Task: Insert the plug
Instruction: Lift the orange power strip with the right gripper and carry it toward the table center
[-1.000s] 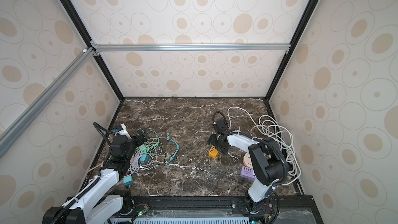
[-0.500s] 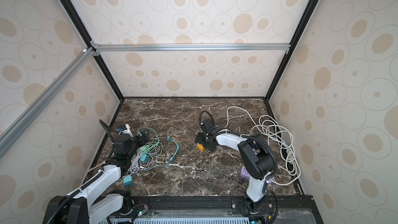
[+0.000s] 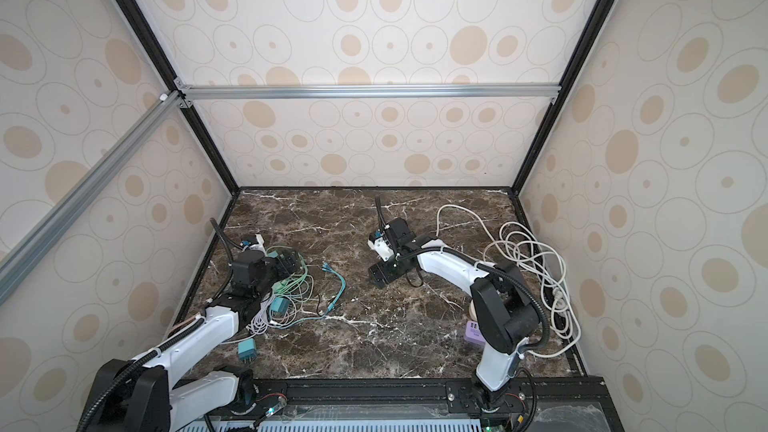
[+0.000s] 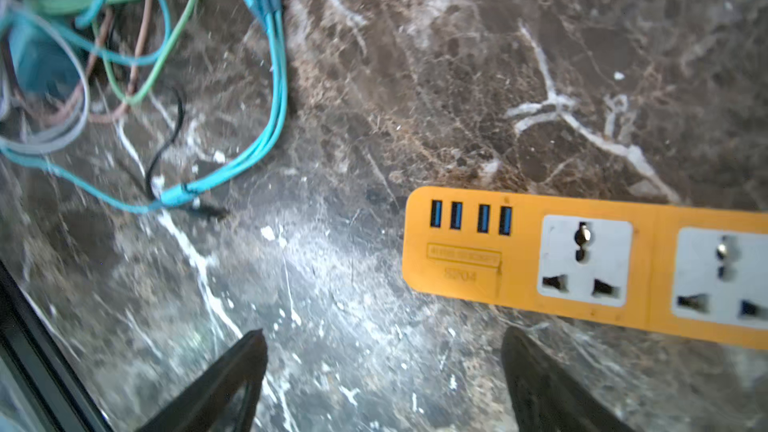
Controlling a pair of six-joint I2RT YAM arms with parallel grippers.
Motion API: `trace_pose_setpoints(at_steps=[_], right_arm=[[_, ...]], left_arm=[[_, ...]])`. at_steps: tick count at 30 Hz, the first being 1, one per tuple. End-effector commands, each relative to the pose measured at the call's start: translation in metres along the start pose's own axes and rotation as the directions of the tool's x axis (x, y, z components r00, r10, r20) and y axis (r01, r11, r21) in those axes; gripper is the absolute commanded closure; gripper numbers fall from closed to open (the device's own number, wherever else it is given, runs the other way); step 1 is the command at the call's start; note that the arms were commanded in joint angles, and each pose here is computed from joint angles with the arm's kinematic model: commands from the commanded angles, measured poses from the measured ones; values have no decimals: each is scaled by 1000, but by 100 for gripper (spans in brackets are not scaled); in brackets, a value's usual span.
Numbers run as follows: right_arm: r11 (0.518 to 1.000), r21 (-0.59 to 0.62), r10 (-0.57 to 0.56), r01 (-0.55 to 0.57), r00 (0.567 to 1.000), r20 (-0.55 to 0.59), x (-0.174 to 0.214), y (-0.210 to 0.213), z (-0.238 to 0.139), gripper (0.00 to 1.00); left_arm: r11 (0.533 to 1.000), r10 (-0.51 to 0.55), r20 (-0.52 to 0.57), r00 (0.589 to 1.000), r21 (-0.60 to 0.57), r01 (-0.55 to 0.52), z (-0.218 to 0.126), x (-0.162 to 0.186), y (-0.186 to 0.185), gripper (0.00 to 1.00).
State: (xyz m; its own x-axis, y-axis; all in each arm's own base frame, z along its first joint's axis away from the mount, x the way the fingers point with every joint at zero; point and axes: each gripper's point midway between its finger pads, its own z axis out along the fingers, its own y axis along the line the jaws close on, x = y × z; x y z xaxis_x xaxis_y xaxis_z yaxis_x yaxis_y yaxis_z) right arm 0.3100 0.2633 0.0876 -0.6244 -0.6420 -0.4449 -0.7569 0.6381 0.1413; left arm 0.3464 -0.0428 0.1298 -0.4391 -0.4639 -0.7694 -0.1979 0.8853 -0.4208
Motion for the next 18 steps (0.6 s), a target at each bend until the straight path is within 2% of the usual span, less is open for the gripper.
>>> trace_pose_setpoints(at_steps=[1,4,7,11,15,18], right_arm=[[903,-1,-427,429,899,-98,18,-5,-9,10],[808,-43,-587,588,797,-140,22,-9,-8,10],[727,-71,-680,683,700,-219,25,-23,-5,9],[690,-40,-704,723,657,-271,9,-47,2,9],[636,-136,-760,760,585,-284,9,-53,14,9],[639,-125,-752,759,583,-306,-6,-65,26,9]], left_arm=[[999,-35,36,999,-22,36,-4,-13,-1,2],[998,-49,65,997,-27,51,-8,-18,1,1],[998,-46,82,996,-48,50,-14,-21,5,2],[997,-36,96,995,-70,43,-20,-23,10,2],[996,-33,109,993,-79,42,-25,-25,13,2],[996,-24,118,993,-86,35,-30,-27,14,2]])
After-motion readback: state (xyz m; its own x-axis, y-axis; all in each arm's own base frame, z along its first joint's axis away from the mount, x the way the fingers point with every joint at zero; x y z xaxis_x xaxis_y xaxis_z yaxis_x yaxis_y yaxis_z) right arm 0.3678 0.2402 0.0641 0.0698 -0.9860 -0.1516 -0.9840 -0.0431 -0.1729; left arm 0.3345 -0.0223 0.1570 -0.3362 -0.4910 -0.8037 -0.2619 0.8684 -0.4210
